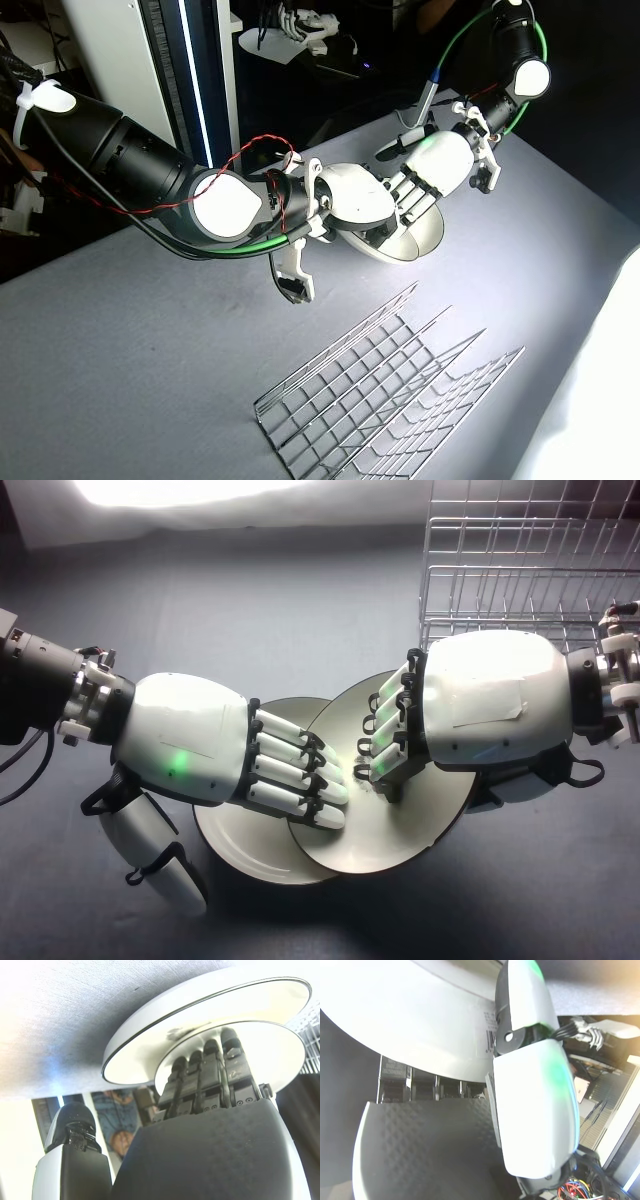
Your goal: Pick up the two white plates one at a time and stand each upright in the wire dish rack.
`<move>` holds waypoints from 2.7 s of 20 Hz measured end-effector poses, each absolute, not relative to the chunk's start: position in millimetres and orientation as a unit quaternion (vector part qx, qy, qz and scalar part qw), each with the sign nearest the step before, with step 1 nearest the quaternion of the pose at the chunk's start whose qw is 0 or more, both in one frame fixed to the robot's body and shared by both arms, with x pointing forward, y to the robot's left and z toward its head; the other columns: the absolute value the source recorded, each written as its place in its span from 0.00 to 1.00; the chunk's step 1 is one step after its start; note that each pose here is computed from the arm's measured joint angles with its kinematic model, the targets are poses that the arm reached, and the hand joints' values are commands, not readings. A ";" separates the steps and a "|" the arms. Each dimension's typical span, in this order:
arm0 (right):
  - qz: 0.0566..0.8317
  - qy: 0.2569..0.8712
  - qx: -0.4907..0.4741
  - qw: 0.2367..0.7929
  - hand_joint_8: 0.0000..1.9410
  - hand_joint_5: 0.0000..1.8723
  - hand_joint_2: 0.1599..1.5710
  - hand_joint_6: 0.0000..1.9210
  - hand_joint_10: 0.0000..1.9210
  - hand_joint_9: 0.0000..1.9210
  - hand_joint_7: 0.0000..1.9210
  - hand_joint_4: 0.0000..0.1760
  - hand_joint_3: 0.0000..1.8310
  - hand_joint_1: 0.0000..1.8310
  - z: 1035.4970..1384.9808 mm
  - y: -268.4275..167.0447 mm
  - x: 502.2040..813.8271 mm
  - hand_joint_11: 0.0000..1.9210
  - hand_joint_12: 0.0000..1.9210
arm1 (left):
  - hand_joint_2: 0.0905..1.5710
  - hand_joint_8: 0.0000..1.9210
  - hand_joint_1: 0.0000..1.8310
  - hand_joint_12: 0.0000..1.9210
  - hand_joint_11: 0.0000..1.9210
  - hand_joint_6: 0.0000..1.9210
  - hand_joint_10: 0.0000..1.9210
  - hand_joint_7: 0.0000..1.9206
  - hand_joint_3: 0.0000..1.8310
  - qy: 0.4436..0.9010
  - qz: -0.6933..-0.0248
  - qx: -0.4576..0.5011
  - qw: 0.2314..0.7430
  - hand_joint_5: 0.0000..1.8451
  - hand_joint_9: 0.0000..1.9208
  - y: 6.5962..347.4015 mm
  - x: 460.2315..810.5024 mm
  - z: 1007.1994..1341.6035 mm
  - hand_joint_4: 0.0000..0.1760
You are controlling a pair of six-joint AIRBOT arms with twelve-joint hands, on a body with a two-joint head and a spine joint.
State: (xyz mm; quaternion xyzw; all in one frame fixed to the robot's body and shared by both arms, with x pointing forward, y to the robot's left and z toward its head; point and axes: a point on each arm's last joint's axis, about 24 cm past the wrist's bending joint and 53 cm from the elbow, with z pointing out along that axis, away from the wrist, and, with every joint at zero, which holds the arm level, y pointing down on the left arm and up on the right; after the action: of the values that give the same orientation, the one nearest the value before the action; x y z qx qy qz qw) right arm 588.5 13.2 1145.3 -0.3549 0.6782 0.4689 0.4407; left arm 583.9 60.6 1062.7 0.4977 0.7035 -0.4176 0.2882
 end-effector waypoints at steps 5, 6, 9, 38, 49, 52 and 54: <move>0.471 0.679 -0.352 0.440 0.46 0.50 0.67 0.54 0.61 0.49 0.51 0.00 0.00 0.75 1146.0 13.7 588.6 0.40 0.61 | 0.67 0.00 0.00 0.08 0.00 0.00 0.00 0.04 0.00 0.704 -0.406 0.496 0.307 0.04 0.03 67.9 594.3 1077.1 0.00; 0.472 0.679 -0.351 0.440 0.47 0.49 0.68 0.55 0.61 0.49 0.50 0.00 0.00 0.75 1146.2 13.7 588.6 0.39 0.61 | 0.68 0.00 0.00 0.07 0.00 0.00 0.00 0.04 0.00 0.706 -0.400 0.493 0.314 0.05 0.03 74.7 598.9 1082.6 0.00; 0.473 0.678 -0.351 0.440 0.46 0.50 0.67 0.53 0.61 0.49 0.52 0.00 0.00 0.75 1146.9 13.1 588.2 0.38 0.62 | 0.69 0.00 0.00 0.12 0.00 0.00 0.00 0.05 0.00 0.716 -0.389 0.467 0.342 0.07 0.03 96.5 615.4 1107.8 0.00; 0.541 0.652 -0.211 0.488 0.45 0.49 0.67 0.56 0.60 0.48 0.53 0.00 0.00 0.75 1258.7 -15.3 588.4 0.41 0.59 | 0.69 0.00 0.00 0.03 0.00 0.00 0.00 0.04 0.00 0.766 -0.384 0.310 0.413 0.06 0.02 230.8 617.2 1199.8 0.00; 0.569 0.642 -0.135 0.497 0.48 0.45 0.68 0.61 0.60 0.48 0.51 0.00 0.00 0.75 1295.3 -25.8 602.8 0.39 0.60 | 0.68 0.00 0.00 0.01 0.01 0.00 0.00 0.04 0.00 0.749 -0.406 0.306 0.424 0.06 0.03 224.2 618.0 1218.2 0.00; 0.585 0.635 -0.114 0.492 0.46 0.48 0.67 0.57 0.58 0.49 0.53 0.00 0.00 0.75 1305.1 -25.9 603.5 0.41 0.57 | 0.68 0.00 0.00 0.01 0.01 0.00 0.00 0.04 0.00 0.749 -0.406 0.310 0.422 0.05 0.02 222.4 618.6 1216.6 0.00; 0.590 0.638 -0.099 0.486 0.50 0.44 0.69 0.61 0.61 0.48 0.51 0.00 0.00 0.75 1304.9 -26.4 605.5 0.41 0.57 | 0.68 0.00 0.00 0.01 0.01 0.00 0.00 0.04 0.00 0.746 -0.407 0.315 0.422 0.06 0.02 218.2 621.1 1217.8 0.00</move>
State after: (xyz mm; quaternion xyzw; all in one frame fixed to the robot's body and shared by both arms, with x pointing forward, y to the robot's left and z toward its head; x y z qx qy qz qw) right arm 605.5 -26.4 1304.9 -0.0987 0.6376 0.5898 0.4856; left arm 621.1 218.2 1217.8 0.3148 0.7461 -0.4072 0.4224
